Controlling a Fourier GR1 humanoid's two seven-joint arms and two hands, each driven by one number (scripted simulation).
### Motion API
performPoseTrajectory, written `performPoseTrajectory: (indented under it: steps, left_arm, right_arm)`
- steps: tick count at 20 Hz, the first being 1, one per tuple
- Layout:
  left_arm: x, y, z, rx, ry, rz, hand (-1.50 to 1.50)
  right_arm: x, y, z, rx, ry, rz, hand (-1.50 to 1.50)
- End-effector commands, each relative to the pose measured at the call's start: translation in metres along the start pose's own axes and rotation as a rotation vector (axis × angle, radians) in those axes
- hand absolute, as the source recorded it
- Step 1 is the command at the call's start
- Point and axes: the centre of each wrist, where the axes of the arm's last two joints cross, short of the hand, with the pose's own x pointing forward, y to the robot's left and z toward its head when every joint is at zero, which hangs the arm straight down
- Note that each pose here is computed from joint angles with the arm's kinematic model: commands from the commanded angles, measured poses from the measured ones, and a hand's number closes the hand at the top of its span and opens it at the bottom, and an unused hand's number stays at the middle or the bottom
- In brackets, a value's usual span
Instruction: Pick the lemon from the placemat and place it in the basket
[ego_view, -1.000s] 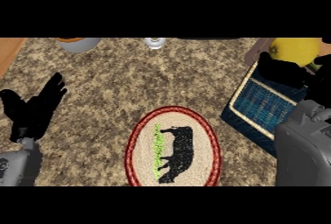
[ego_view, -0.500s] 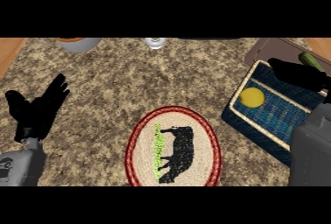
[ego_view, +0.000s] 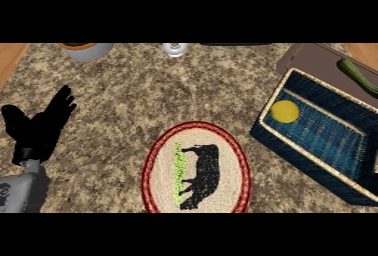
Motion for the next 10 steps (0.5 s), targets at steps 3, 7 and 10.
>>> performPoseTrajectory:
  steps: [3, 7, 10]
  left_arm:
    - [0.004, 0.002, 0.001, 0.026, 0.014, 0.017, 0.0]
    - [-0.022, 0.004, 0.011, 0.045, 0.031, -0.008, 0.0]
    - [-0.011, 0.017, 0.008, 0.068, 0.038, 0.009, 0.0]
  right_arm:
    - [-0.026, -0.083, 0.0, -0.008, 0.068, -0.067, -1.5]
    - [-0.04, -0.105, 0.0, 0.111, 0.077, 0.006, -1.5]
    - [-0.042, -0.105, -0.001, 0.175, 0.075, 0.012, -1.5]
